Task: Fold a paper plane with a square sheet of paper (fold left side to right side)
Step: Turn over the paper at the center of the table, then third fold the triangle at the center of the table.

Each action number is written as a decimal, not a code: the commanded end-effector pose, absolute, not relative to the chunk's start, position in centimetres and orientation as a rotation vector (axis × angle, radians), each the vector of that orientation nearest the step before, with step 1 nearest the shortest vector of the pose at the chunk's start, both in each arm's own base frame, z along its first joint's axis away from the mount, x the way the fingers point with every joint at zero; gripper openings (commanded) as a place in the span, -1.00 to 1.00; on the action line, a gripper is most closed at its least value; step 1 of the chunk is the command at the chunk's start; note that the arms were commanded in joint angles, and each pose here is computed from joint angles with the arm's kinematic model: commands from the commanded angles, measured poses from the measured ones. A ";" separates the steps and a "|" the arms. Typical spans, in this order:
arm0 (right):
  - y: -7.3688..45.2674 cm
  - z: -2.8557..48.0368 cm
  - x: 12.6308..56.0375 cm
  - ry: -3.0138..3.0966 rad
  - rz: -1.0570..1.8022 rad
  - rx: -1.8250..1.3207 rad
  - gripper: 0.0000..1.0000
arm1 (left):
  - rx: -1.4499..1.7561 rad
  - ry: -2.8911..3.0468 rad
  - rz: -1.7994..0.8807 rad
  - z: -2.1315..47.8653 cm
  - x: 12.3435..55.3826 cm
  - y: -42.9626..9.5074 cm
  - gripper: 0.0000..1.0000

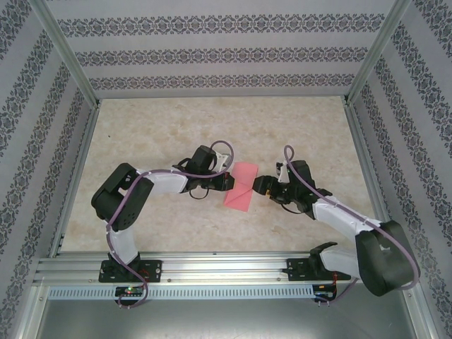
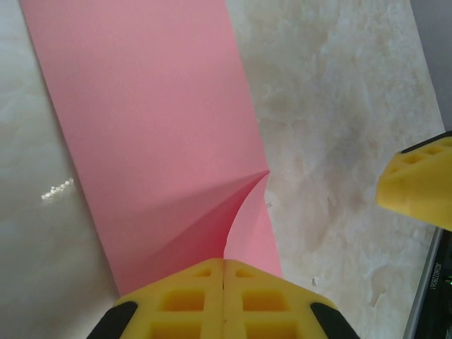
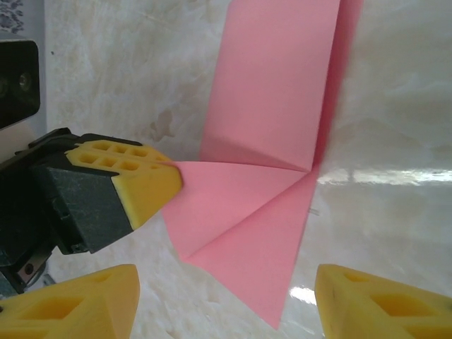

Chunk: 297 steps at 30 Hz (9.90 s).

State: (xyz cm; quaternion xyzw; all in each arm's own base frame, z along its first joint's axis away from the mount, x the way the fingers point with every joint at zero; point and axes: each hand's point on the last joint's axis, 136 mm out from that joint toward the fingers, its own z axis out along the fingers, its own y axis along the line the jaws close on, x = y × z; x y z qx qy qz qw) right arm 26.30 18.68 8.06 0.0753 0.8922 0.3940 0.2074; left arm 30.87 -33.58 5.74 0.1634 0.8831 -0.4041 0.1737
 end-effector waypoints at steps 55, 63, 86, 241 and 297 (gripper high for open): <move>25.5 34.8 26.4 1.729 1.611 -0.356 -0.90 | 0.291 1.735 -1.766 33.0 25.8 -29.3 0.79; 26.3 37.0 25.2 1.693 1.627 -0.398 -0.87 | 0.407 1.650 -1.775 35.8 23.6 -30.2 0.15; 19.4 29.7 27.8 2.001 1.110 -0.134 0.14 | 0.420 2.071 -1.199 26.8 24.5 -28.6 -0.98; 25.6 10.8 20.6 2.223 0.631 -0.592 0.55 | -0.348 2.651 -1.145 5.7 28.5 -29.9 -0.98; 31.2 5.0 19.0 2.067 -0.018 -1.303 -1.00 | -0.285 2.642 -0.993 8.7 28.7 -25.6 -0.03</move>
